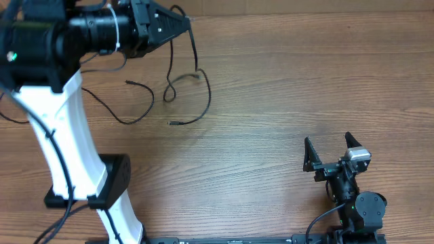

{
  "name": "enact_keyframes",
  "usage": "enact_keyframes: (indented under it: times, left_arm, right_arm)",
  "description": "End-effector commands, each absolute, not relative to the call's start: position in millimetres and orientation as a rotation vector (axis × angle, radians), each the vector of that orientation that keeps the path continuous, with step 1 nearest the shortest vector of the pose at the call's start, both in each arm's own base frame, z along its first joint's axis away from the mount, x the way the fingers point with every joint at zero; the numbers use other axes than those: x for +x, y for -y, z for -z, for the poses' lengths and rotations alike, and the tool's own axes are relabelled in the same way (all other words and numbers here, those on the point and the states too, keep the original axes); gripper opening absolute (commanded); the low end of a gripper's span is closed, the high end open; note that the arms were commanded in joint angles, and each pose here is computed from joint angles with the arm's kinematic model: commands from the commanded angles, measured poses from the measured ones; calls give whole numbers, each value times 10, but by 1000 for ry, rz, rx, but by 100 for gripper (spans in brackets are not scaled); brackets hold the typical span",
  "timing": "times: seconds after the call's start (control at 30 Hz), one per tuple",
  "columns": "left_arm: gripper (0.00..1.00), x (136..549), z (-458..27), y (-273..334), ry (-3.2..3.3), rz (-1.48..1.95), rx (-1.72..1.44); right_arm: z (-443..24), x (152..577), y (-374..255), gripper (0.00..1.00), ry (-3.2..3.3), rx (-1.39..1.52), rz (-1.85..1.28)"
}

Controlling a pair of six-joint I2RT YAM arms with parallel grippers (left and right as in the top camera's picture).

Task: Untangle cables
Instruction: 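Grasp the center black cable with the left gripper and lift it, then carry the held cable up and left with the left gripper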

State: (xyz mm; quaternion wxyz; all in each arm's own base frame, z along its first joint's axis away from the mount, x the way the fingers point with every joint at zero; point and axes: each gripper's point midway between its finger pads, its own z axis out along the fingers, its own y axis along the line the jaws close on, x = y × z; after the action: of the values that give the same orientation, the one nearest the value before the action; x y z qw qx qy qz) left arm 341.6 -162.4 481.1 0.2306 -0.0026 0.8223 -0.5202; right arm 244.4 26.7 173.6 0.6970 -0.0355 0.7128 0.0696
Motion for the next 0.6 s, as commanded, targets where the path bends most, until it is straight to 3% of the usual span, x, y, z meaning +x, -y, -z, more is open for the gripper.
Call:
enact_keyframes:
  times: [0.0,0.57]
  left_arm:
    - [4,3244,-5007,1403,-2202,1255,-132]
    - [4,2983,-5285,1184,-2111,1332,-169]
  right_arm:
    - [-1717,2448,-248,100,-1587,-78,-140]
    - [-1717,2448,-248,100,-1587,-78,-140]
